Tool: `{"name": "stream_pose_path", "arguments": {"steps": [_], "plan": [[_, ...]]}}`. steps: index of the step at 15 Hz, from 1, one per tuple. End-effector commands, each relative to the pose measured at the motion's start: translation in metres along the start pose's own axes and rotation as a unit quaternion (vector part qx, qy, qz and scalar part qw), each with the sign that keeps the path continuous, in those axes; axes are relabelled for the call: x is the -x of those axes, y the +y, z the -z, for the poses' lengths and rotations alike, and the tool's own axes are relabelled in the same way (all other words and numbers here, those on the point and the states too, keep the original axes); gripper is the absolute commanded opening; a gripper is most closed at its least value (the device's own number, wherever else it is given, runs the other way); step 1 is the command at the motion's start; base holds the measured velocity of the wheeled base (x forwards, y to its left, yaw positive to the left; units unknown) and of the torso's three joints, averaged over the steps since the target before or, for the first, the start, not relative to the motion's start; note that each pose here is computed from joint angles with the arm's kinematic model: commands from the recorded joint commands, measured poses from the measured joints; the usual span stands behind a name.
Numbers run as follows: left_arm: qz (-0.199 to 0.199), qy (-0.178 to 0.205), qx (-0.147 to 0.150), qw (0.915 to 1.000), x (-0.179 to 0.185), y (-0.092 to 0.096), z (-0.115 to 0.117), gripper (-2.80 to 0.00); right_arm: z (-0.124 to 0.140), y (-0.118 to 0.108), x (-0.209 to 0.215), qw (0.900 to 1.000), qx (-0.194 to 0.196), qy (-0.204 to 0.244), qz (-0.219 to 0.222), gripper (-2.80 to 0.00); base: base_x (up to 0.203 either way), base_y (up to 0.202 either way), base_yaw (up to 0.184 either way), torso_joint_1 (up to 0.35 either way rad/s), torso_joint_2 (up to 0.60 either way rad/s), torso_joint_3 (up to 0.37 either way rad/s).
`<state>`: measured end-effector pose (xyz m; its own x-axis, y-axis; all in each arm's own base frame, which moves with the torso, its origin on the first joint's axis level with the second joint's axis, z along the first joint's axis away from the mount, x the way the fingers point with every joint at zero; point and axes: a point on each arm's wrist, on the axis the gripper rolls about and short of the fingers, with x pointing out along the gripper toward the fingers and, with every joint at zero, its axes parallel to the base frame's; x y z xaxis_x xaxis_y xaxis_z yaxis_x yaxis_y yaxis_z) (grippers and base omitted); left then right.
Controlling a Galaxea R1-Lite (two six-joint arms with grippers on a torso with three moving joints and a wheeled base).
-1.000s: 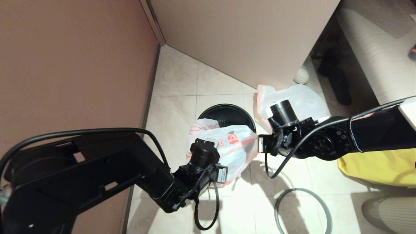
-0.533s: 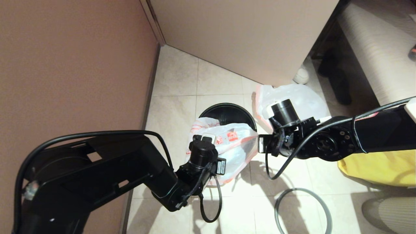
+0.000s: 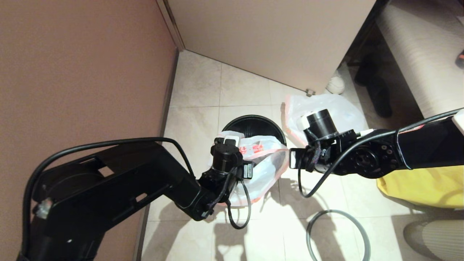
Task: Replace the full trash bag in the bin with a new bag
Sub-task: Put the new garbage bag on the trash can
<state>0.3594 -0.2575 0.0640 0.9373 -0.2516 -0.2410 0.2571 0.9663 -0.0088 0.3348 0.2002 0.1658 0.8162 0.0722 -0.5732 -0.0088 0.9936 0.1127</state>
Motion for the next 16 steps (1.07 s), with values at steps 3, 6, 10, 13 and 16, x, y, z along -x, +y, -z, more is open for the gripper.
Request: {"name": "stream_pose_path", "arguments": {"steps": [3, 6, 10, 13, 16], "plan": [[-0.030, -0.034, -0.009, 0.9989, -0.049, 0.013, -0.016, -2.80, -0.005, -0.001, -0.001, 1.000, -0.008, -0.012, -0.013, -2.80, 0.000, 0.000, 0.000, 0.000, 0.00, 0.000], [-0.045, -0.077, 0.001, 0.9960, -0.071, 0.020, -0.065, -2.80, -0.006, 0.000, -0.003, 1.000, -0.002, -0.020, -0.016, -2.80, 0.000, 0.000, 0.000, 0.000, 0.00, 0.000], [-0.054, -0.073, -0.014, 0.9958, -0.079, 0.026, -0.098, -2.80, -0.003, 0.001, -0.007, 1.000, -0.001, -0.014, -0.016, -2.80, 0.000, 0.000, 0.000, 0.000, 0.00, 0.000], [-0.059, -0.095, -0.008, 0.9937, -0.082, 0.026, -0.098, -2.80, -0.005, 0.003, -0.009, 0.999, -0.004, -0.023, -0.025, -2.80, 0.000, 0.000, 0.000, 0.000, 0.00, 0.000], [-0.091, -0.147, 0.011, 0.9849, -0.073, 0.024, -0.116, -2.80, -0.010, 0.004, -0.005, 0.999, -0.010, -0.037, -0.033, -2.80, 0.000, 0.000, 0.000, 0.000, 0.00, 0.000]]}}
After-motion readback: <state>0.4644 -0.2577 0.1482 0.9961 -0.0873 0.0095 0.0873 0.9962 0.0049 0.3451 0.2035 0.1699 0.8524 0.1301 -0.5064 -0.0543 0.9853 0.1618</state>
